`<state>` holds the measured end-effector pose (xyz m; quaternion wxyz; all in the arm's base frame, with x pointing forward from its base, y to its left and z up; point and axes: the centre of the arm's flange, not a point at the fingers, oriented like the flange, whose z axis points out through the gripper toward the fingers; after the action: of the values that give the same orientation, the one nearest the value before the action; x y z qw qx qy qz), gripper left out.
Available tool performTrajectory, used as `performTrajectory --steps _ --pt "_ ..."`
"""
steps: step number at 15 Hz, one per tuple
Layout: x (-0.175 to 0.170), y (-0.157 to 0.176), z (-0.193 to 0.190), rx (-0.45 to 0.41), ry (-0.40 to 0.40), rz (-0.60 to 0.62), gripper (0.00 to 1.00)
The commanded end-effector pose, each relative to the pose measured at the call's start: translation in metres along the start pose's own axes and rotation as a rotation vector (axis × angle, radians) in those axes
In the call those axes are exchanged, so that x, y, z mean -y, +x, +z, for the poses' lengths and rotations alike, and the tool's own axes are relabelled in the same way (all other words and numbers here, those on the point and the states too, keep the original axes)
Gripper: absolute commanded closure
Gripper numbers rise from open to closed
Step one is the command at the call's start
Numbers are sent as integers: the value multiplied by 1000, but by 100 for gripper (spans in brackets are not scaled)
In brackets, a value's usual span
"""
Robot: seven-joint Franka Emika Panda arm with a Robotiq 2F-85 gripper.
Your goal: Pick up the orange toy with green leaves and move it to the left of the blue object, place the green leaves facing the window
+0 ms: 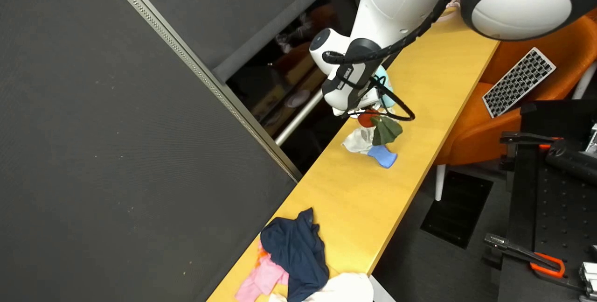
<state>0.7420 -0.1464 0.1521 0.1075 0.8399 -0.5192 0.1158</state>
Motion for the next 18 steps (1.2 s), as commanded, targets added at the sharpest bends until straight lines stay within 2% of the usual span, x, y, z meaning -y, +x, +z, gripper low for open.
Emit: performTrajectory --steps 1,7,12,15,18 --pt "22 -10 7 -53 -79 174 98" --pt "30 -9 17 -89 -166 500 98" --pt "53 -82 11 -109 -287 764 98" --pt "76 -123 8 -166 -307 906 98" --pt "85 -144 14 -222 -309 1025 98"
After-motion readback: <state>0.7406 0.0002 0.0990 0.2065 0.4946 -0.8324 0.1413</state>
